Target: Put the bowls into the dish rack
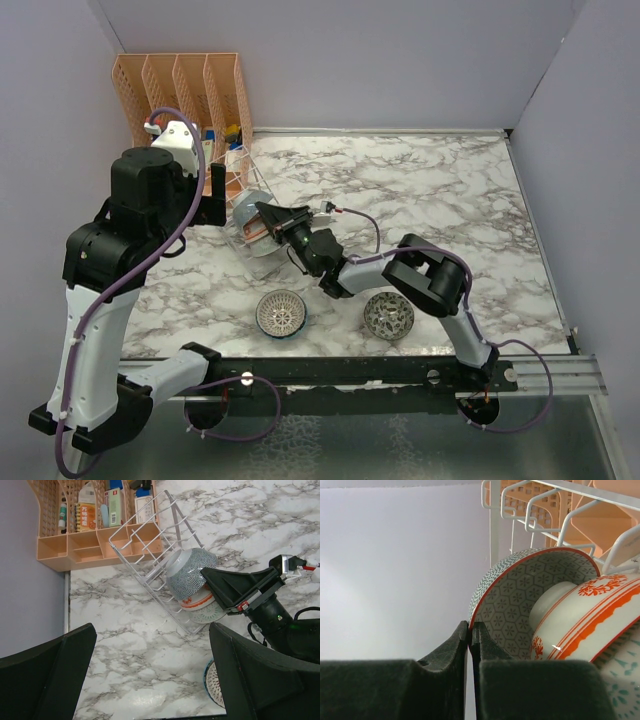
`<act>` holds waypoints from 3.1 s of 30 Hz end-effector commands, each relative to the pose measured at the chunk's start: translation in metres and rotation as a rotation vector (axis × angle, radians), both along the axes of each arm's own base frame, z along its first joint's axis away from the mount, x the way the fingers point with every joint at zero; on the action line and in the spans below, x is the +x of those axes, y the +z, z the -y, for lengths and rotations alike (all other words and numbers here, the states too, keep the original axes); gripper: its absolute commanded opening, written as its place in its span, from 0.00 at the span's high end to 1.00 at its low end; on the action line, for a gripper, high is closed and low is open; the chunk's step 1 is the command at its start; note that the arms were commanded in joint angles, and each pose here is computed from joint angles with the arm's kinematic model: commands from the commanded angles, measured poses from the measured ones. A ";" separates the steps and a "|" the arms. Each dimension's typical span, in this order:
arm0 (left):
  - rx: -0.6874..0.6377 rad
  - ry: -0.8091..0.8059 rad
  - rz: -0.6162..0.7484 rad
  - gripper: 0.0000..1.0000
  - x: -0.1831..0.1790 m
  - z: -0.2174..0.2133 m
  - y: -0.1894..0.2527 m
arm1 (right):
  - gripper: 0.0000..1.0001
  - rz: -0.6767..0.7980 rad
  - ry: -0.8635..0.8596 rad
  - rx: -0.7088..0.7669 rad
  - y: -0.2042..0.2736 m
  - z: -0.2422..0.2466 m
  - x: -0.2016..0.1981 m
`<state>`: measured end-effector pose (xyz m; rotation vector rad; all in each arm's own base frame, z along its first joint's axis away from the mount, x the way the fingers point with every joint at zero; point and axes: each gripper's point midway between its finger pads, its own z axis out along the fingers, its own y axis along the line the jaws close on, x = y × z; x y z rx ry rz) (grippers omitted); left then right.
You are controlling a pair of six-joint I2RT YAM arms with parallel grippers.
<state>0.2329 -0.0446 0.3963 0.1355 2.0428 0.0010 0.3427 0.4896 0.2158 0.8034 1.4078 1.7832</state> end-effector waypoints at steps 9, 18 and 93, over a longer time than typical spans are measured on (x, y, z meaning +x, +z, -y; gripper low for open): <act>0.015 0.013 0.021 0.01 0.000 -0.004 0.003 | 0.68 -0.069 0.146 0.022 0.005 -0.013 -0.019; 0.012 0.011 0.028 0.01 0.002 -0.003 0.004 | 0.53 -0.092 0.161 -0.016 0.012 -0.002 -0.029; 0.013 0.037 0.089 0.01 -0.001 -0.011 0.030 | 0.99 -0.307 0.412 -1.418 -0.034 0.171 -0.145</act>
